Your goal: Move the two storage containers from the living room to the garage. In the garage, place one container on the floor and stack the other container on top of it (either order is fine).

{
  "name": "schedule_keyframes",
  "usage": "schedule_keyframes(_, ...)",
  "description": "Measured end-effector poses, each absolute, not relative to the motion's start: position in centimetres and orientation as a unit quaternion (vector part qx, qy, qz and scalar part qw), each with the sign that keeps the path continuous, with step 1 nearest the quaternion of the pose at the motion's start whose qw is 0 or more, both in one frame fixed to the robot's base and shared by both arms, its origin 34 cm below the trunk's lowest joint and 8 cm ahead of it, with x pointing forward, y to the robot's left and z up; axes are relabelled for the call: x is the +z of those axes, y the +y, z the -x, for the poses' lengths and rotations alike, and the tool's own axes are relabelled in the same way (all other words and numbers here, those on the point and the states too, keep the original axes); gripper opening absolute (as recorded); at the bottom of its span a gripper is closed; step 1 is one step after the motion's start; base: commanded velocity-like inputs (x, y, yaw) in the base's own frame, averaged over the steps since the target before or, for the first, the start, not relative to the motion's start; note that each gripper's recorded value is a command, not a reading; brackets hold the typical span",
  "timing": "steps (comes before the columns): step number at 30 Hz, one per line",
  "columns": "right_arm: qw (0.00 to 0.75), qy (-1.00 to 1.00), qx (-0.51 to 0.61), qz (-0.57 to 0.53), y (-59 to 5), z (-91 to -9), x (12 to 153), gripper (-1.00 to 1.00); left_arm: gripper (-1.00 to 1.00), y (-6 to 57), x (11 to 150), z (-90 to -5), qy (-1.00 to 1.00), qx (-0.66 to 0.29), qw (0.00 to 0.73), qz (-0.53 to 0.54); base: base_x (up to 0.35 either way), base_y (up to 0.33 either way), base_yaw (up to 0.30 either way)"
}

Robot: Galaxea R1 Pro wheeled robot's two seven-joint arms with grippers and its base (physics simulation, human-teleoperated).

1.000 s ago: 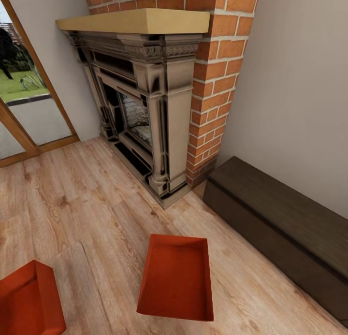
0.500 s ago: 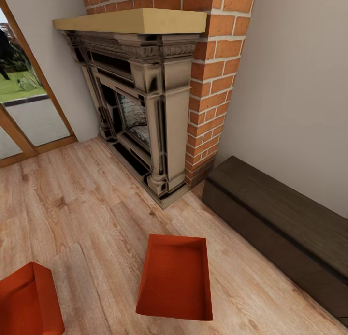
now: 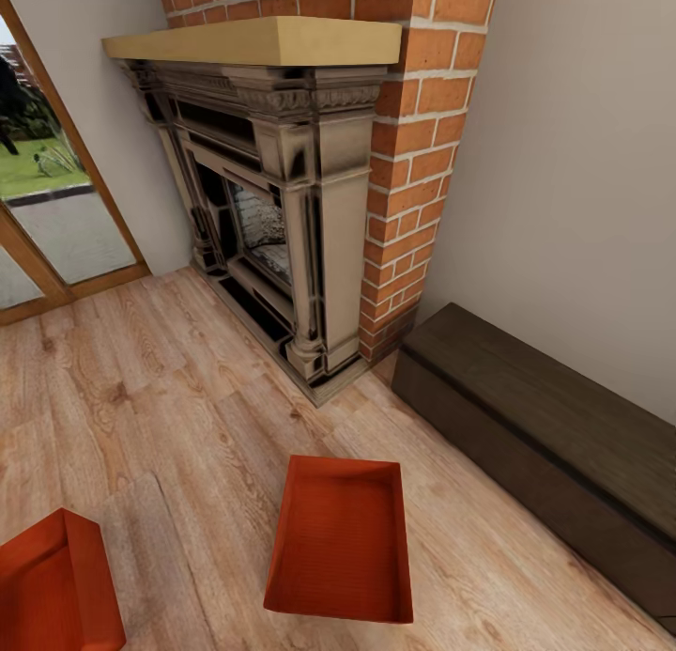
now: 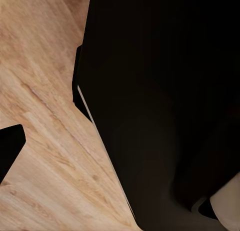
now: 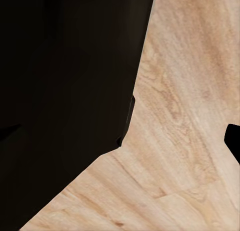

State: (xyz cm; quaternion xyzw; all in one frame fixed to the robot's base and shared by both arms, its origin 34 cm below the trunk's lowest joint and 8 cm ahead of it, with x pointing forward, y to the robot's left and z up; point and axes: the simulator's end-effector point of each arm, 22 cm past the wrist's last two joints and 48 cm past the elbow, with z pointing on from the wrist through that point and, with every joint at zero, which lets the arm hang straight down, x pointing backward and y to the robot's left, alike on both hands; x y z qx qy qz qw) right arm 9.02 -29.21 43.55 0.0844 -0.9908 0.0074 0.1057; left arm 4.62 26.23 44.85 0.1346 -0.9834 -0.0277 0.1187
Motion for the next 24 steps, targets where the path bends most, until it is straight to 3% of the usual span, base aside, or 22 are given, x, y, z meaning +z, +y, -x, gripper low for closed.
schedule_keyframes(24, 0.094, -0.992, 0.008, -0.078, -29.27, -9.52, 43.46, 1.0, 1.0, 25.94, 44.85, -4.63, -0.983, -0.026, 0.119, -0.139, 0.0, 0.0, -0.043)
